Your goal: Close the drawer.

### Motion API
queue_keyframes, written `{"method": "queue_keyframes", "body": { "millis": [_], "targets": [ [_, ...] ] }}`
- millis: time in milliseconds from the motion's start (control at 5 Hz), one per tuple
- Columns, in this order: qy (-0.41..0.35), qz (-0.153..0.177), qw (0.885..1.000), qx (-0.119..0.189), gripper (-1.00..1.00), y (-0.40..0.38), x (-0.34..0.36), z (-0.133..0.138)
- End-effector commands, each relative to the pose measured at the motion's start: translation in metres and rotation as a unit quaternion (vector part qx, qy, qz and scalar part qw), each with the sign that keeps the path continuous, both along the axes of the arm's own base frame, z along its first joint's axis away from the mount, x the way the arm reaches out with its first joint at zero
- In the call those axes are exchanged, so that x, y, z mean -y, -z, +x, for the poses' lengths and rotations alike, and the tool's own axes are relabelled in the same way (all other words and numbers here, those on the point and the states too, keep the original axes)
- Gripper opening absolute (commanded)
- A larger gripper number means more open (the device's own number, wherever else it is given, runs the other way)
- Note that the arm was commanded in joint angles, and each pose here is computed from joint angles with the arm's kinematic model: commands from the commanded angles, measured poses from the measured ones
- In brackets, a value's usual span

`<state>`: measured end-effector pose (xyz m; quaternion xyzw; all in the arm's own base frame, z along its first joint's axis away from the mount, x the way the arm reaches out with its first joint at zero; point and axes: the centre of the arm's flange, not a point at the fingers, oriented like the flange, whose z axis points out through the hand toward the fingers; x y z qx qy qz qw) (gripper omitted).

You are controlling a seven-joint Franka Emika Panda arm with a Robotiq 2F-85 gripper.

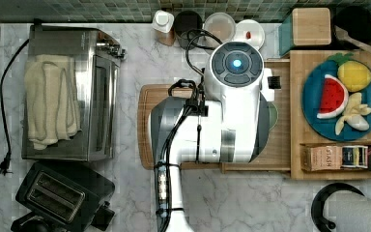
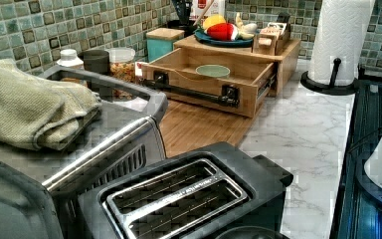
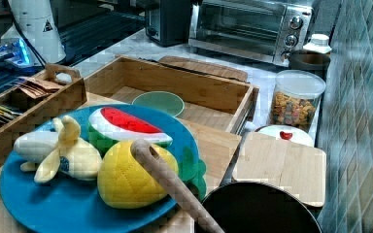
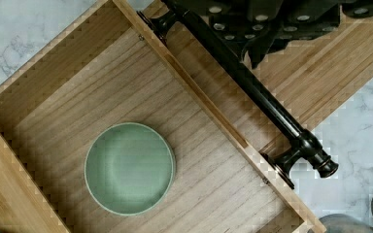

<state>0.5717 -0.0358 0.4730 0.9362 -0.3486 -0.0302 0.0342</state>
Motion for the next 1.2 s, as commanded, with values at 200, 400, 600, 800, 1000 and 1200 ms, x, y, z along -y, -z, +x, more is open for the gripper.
{"method": "queue_keyframes", "body": {
  "millis": [200,400,600,800,1000,1200],
  "targets": [
    [-0.001,-0.003,1.0,0.0,-1.0,0.0,0.001,0.0],
    [-0.094,0.036,0.995,0.02,-1.0,0.007,-0.011,0.003],
    [-0.162,0.038,0.985,0.05,-1.0,0.014,-0.043,-0.003],
    [-0.214,0.042,0.974,0.062,-1.0,0.022,-0.08,-0.003],
    [-0.252,0.049,0.965,0.055,-1.0,0.035,-0.112,0.0],
    [-0.301,0.032,0.952,0.044,-1.0,0.059,-0.137,-0.004]
  ]
}}
